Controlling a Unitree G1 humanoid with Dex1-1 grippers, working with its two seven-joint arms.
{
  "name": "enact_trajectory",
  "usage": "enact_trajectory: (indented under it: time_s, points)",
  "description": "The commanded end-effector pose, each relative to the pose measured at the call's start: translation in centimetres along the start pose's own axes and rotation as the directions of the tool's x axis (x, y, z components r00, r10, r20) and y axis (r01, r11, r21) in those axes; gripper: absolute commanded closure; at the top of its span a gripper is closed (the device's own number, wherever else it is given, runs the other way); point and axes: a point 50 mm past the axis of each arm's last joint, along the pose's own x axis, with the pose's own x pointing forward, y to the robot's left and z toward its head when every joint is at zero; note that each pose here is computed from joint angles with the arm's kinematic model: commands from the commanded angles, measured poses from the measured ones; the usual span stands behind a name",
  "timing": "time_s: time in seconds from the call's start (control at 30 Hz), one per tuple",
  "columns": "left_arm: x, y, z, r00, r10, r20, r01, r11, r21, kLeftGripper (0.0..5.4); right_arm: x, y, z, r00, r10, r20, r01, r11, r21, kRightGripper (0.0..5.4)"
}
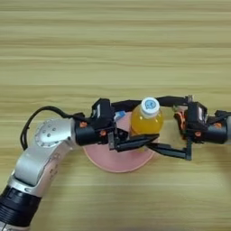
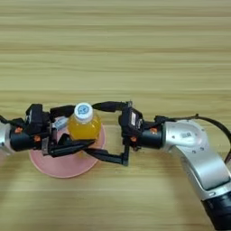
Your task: Move the objects on the table
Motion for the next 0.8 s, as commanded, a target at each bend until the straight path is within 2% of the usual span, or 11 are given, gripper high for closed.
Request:
enact_trajectory:
  time_s: [0.03, 0.17, 0.3, 0.37, 0.47, 0.7, 0.8]
  points:
    - [0.43, -0.17, 0.76, 0.999, -0.048, 0.009, 0.048, 0.999, 0.011, 1.86, 0.44, 0.44, -0.46, 1.000, 0.022, -0.014, -0.021, 0.999, 0.027, 0.00]
    - [0.48, -0.23, 0.72, 0.998, -0.058, 0.002, 0.058, 0.998, 0.010, 1.86, 1.08, 0.76, -0.68, 0.999, 0.035, -0.006, -0.034, 0.999, 0.041, 0.00]
    - [0.49, -0.20, 0.75, 0.998, -0.060, 0.002, 0.060, 0.998, 0.012, 1.86, 1.25, 0.78, -0.72, 0.999, 0.037, -0.004, -0.037, 0.998, 0.044, 0.62]
    - [0.49, -0.24, 0.75, 0.998, -0.066, 0.000, 0.066, 0.998, 0.013, 1.86, 1.25, 0.78, -0.71, 0.999, 0.037, -0.004, -0.037, 0.998, 0.042, 0.71]
    - [0.48, -0.27, 0.76, 0.998, -0.070, -0.003, 0.070, 0.997, 0.015, 1.86, 1.22, 0.73, -0.62, 0.999, 0.036, -0.004, -0.036, 0.999, 0.037, 1.18]
    - [0.46, -0.25, 0.74, 0.997, -0.076, -0.013, 0.076, 0.997, 0.022, 1.86, 1.04, 0.39, -0.24, 0.999, 0.031, -0.005, -0.031, 0.999, 0.014, 1.92]
    - [0.48, -0.27, 0.74, 0.997, -0.080, -0.014, 0.080, 0.997, 0.023, 1.86, 0.90, 0.15, -0.03, 1.000, 0.025, -0.005, -0.025, 1.000, 0.001, 1.96]
